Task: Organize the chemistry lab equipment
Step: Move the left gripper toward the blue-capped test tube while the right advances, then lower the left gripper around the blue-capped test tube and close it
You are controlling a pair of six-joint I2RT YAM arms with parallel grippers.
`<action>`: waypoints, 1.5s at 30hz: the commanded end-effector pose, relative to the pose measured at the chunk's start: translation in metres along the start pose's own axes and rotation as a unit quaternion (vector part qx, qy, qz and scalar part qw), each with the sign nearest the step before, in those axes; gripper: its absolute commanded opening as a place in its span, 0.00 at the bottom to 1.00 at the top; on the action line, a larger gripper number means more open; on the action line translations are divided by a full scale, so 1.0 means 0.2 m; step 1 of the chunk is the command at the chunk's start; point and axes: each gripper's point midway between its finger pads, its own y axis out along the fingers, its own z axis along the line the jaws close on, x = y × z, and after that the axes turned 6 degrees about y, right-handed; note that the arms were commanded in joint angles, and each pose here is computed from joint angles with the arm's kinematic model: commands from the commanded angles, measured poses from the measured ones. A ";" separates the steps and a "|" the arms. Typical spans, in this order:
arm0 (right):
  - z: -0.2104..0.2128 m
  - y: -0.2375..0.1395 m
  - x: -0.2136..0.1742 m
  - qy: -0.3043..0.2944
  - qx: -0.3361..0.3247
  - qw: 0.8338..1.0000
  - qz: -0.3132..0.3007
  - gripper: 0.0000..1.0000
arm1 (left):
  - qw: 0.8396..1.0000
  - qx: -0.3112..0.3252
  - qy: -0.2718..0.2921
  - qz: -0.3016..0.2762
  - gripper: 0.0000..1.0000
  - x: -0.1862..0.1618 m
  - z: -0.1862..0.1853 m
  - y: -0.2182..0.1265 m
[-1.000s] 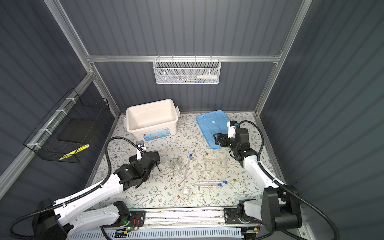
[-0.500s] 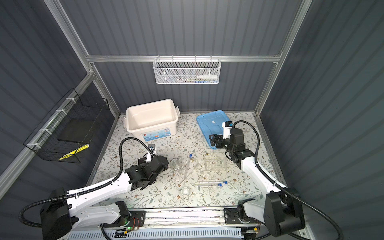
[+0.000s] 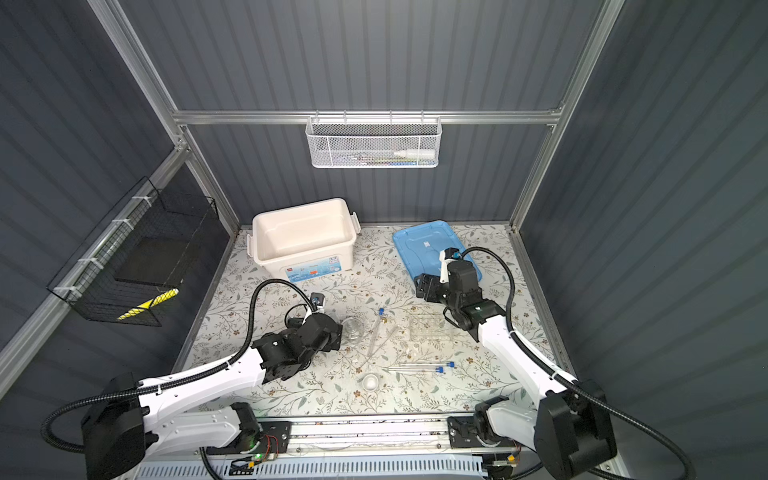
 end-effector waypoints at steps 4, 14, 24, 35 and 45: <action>0.00 -0.04 0.00 0.023 -0.010 1.000 -0.002 0.84 | 0.999 -0.029 0.020 -0.008 0.99 0.08 -0.04 -0.04; -0.04 -0.06 -0.04 0.003 -0.024 1.000 0.006 0.85 | 0.993 -0.108 0.037 0.017 0.84 0.11 -0.22 -0.05; -0.07 -0.05 -0.04 -0.026 -0.043 0.999 0.003 0.95 | 0.994 -0.106 0.039 0.013 0.77 0.15 -0.38 -0.15; -0.11 -0.10 0.00 -0.046 -0.054 0.997 -0.019 0.99 | 0.988 -0.134 0.046 0.055 0.68 0.05 -0.68 -0.12; -0.20 -0.10 -0.03 -0.020 -0.071 0.997 -0.004 0.99 | 0.987 -0.121 0.013 0.108 0.65 0.04 -0.76 0.06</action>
